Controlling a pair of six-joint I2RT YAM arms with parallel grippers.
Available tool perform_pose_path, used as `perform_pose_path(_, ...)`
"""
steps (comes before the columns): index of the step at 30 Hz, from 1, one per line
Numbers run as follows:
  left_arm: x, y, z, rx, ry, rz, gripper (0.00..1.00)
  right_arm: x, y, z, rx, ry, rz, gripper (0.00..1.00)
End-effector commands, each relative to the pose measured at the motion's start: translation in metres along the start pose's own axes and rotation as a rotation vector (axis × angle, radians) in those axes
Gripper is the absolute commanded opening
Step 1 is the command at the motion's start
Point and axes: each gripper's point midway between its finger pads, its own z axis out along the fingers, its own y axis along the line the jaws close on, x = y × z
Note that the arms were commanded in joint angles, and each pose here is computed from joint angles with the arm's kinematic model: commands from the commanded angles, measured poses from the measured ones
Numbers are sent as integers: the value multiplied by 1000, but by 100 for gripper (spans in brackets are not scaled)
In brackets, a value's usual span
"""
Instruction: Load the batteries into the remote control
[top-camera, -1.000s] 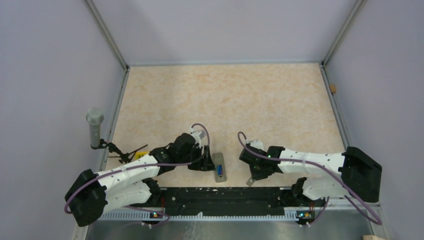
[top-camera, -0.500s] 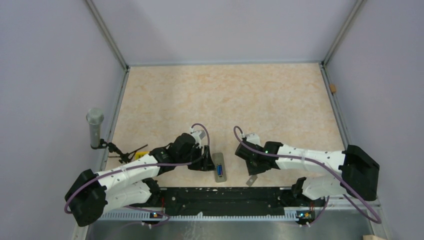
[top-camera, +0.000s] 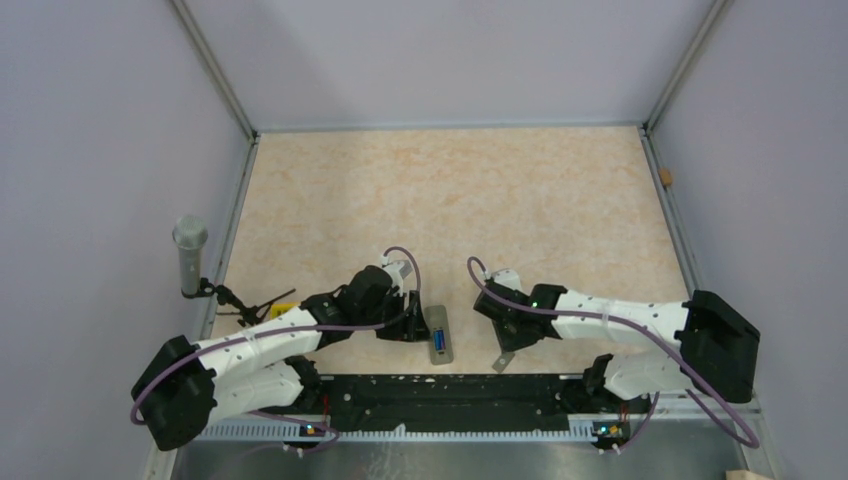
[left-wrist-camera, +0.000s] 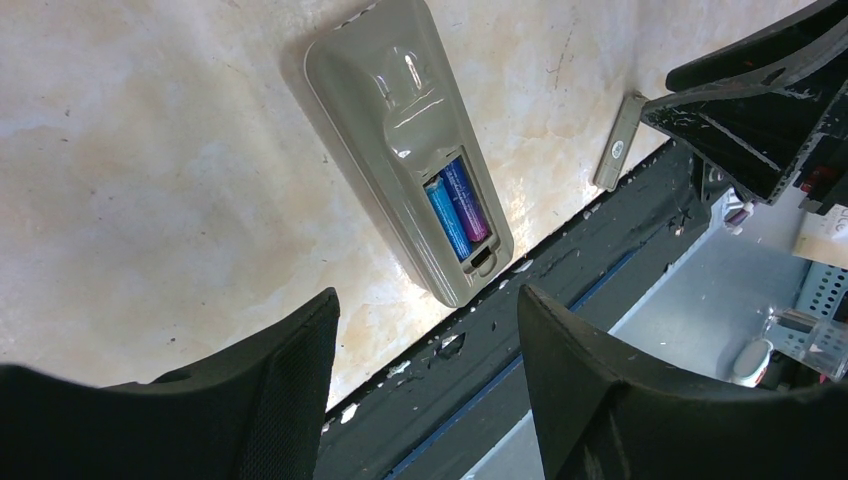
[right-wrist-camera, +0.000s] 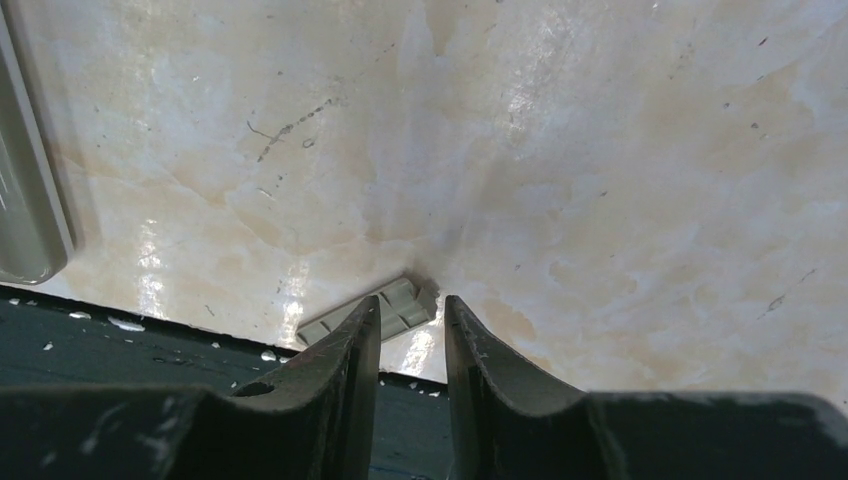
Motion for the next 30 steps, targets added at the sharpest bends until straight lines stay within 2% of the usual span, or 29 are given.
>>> perform_pose_path(1,-17,-14,-2,35,-47,16,67,-2,4,5,-33,-4,-8,29)
perform_pose_path(19,-18,-14,1,31,-44,2,67,10,-5,16,1,37,-27,24)
perform_pose_path(23,-18,-15,1,30,-44,-1,67,11,-5,17,1,39,-28,16)
perform_pose_path(27,-18,-15,1,30,-45,-4,67,13,-7,17,6,46,-32,2)
perform_pose_path(30,-19,-15,2,29,-46,-7,67,12,-8,15,5,43,-26,0)
